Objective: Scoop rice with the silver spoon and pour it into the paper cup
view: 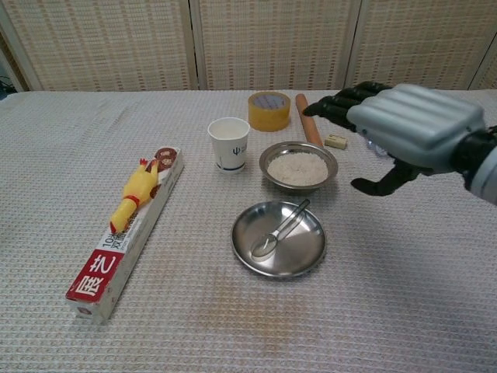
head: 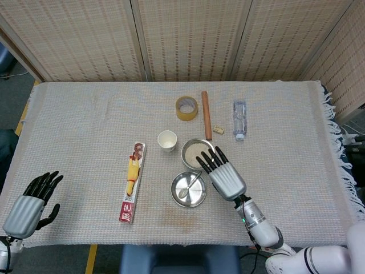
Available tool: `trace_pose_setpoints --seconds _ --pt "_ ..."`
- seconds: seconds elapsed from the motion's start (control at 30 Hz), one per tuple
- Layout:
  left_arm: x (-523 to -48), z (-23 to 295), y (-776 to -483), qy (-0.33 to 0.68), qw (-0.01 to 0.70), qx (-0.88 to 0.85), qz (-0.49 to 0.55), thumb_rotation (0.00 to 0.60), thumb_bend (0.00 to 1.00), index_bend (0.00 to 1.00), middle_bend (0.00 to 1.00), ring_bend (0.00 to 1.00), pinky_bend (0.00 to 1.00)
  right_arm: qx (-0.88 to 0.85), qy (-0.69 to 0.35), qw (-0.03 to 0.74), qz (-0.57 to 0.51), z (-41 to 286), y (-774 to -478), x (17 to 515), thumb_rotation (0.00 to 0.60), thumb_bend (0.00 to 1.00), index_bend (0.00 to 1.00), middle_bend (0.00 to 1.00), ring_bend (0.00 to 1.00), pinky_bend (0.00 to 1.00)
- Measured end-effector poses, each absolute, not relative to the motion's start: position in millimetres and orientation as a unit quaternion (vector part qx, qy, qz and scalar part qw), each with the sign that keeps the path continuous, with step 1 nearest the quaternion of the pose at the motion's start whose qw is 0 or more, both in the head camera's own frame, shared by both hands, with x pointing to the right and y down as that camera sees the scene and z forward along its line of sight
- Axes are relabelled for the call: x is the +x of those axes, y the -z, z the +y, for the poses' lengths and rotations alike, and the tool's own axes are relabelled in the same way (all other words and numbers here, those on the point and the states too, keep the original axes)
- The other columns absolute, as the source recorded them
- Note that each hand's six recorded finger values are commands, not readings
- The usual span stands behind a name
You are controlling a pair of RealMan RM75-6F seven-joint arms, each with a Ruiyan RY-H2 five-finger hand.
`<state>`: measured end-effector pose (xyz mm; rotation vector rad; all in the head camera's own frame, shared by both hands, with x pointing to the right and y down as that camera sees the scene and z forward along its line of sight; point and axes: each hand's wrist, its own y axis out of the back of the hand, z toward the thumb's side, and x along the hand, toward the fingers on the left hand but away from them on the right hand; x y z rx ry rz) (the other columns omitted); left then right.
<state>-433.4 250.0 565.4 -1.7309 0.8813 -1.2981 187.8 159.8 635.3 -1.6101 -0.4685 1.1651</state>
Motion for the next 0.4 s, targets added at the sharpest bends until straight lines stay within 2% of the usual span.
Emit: trace_pose_setpoints --seconds 0.1,0.23,0.4 --pt "-438 248 -563 0.505 0.399 -0.676 0.359 0.600 0.47 0.00 0.00 0.00 0.13 -0.632 -0.519 0.519 -0.249 170 -614 243 0.600 0.19 0.00 0.00 0.00 0.00" --pt "-442 249 -565 0.515 0.397 -0.669 0.359 0.600 0.47 0.00 0.00 0.00 0.11 -0.580 -0.568 0.487 -0.322 201 -584 322 0.600 0.19 0.00 0.00 0.00 0.00" --pt "-441 248 -571 0.537 0.401 -0.656 0.347 0.600 0.47 0.00 0.00 0.00 0.11 -0.542 -0.591 0.464 -0.377 228 -559 379 0.600 0.19 0.00 0.00 0.00 0.00"
